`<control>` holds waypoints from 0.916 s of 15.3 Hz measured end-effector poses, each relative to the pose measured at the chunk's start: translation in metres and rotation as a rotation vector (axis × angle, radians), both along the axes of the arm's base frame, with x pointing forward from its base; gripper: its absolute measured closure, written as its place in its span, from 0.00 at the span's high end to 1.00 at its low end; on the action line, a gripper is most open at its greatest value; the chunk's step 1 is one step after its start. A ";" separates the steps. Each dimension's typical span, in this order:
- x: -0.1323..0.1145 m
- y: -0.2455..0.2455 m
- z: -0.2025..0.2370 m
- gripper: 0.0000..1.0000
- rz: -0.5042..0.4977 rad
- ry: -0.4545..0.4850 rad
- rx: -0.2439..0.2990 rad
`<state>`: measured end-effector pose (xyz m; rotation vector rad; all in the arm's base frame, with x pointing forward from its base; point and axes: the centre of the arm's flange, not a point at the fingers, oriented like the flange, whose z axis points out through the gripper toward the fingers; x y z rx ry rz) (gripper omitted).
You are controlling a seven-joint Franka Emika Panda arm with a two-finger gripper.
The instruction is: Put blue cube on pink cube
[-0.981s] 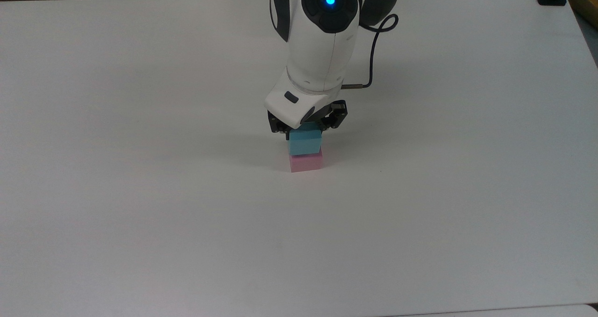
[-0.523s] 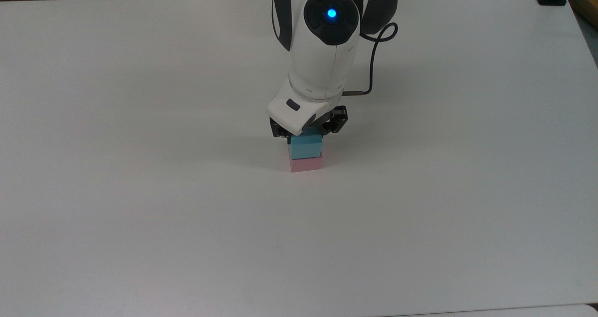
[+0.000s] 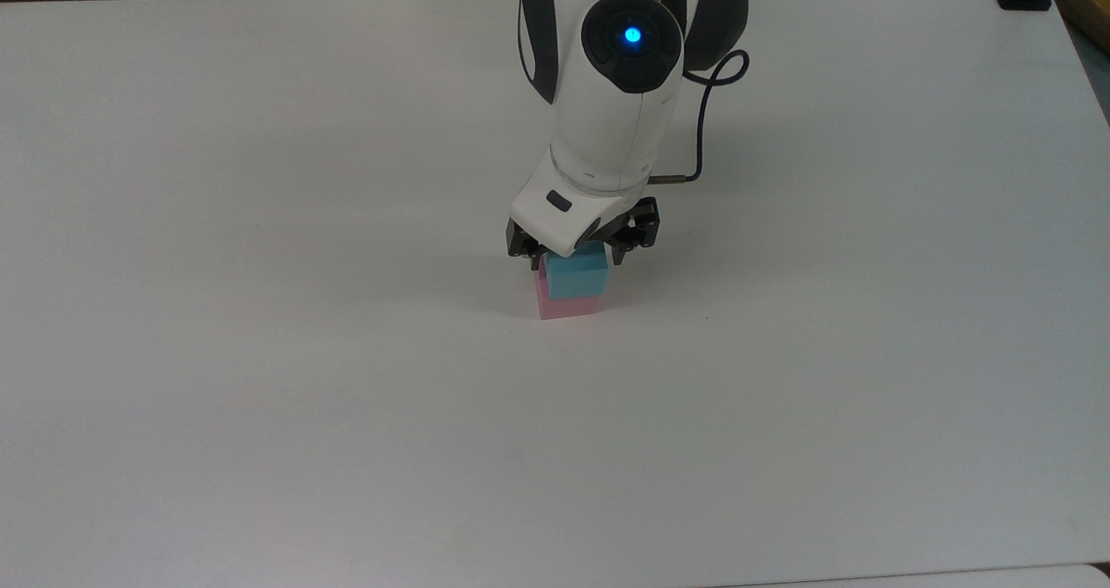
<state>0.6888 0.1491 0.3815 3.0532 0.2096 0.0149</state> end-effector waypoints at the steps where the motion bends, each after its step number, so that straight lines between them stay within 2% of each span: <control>1: 0.000 0.000 0.000 0.96 0.000 0.000 0.000; 4: 0.003 -0.002 0.009 1.00 -0.003 -0.018 0.003; 8: 0.000 -0.008 0.046 1.00 -0.013 -0.044 0.008; 11: -0.014 -0.013 0.086 1.00 -0.021 -0.036 0.007; 14: -0.038 -0.030 0.146 1.00 -0.046 -0.029 0.006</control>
